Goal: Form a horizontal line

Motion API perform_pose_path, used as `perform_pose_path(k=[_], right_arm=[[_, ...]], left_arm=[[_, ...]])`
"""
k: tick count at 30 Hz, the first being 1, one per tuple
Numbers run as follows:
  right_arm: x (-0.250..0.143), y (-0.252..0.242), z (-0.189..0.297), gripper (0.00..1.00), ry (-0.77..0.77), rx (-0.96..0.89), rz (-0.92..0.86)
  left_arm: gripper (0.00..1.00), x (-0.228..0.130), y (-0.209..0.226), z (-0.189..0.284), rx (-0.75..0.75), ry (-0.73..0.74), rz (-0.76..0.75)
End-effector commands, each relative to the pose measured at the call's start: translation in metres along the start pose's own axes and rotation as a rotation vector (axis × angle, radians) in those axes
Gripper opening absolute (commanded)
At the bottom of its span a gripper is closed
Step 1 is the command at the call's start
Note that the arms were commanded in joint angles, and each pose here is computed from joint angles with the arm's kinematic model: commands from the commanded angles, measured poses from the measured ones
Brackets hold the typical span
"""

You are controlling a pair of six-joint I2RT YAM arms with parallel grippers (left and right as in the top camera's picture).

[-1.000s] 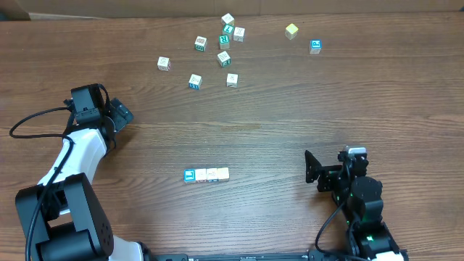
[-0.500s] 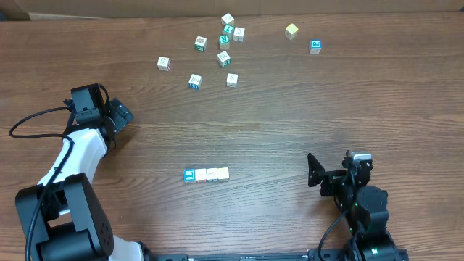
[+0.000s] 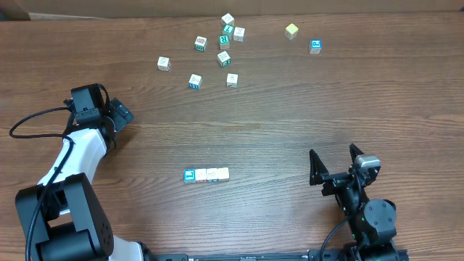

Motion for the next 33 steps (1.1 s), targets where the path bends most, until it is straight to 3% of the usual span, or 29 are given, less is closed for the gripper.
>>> perform_pose_path(k=[1, 33], right_arm=[[0.0059, 0.0024, 0.0042, 1.00, -0.069, 0.017, 0.005], [0.0071, 0.0029, 0.0048, 1.00, -0.078, 0.020, 0.006]], left_arm=[[0.99, 0.0053, -0.0022, 0.0031, 0.000, -0.022, -0.001], [1.00, 0.0053, -0.0022, 0.0031, 0.000, -0.022, -0.001]])
Point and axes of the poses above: each gripper's point midway between its finger pads, its own z axis back along the fingers, its own y axis along the line the jaws close on, x = y × z, the point moved 10 cm from there along z, back along the fingers, and after that the axes turned 6 degrees about z, right-handed, at the moved point
